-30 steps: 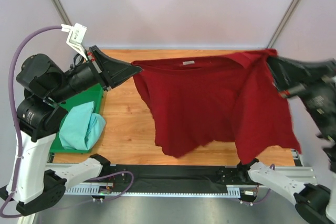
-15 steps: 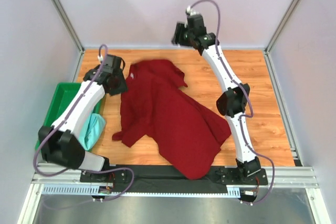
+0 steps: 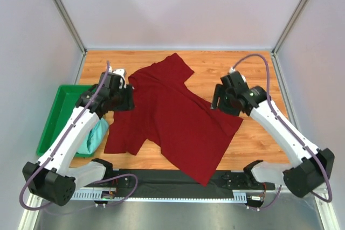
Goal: Fold and stack the t-shirts
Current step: Flatten the tshirt out
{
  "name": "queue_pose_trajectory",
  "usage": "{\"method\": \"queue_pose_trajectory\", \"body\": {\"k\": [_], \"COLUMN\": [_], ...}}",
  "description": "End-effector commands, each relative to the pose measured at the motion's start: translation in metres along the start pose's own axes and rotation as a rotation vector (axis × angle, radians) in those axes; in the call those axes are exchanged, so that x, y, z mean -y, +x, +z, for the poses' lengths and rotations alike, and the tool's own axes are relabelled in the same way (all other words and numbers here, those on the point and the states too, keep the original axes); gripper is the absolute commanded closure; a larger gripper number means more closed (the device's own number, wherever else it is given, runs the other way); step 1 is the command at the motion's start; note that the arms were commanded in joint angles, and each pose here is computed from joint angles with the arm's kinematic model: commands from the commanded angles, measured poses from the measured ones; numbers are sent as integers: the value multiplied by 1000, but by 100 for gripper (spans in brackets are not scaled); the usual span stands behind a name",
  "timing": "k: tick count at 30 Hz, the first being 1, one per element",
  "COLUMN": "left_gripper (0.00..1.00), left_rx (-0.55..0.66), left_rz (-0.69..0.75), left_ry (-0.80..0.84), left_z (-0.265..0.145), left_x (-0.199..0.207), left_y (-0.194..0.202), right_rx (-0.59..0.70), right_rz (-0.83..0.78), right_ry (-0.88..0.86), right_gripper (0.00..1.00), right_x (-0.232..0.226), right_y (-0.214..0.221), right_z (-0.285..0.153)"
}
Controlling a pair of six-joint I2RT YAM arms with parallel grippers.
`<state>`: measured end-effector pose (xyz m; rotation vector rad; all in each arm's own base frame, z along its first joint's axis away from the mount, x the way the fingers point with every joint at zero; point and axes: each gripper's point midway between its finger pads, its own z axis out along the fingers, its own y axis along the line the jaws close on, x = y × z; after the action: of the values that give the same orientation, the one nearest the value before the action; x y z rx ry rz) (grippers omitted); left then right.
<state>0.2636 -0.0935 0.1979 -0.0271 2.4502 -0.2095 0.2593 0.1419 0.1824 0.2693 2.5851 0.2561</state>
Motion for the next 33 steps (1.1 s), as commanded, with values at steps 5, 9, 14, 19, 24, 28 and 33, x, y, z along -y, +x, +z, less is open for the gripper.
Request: {"method": "queue_pose_trajectory", "body": {"k": [5,9,14,19,24,28,33], "left_gripper": [39,36,36,36,36,37,35], "left_rx": [-199,-254,-347,-430,-519,-547,-438], "left_rz": [33,-55,-141,-173,-179,-213,-72], "left_ry": [100,21,7,-37,-56,-27,-126], "left_z": [37,58,86,115,148,173,171], "left_x": [13,4,9,13,34,61,72], "left_y": [56,78,104,116,119,104,40], "right_rx": [-8,-51,-77,-70,-68,-49,-15], "right_rz": [354,411,429,384,318,247,94], "right_ry": [172,254,309,405,482,530,543], "right_gripper": [34,33,34,33,33,33,31], "right_x": [35,37,42,67,90,98,80], "right_y": [41,50,62,57,25,-25,-116], "right_z": [50,83,117,149,179,205,210]}}
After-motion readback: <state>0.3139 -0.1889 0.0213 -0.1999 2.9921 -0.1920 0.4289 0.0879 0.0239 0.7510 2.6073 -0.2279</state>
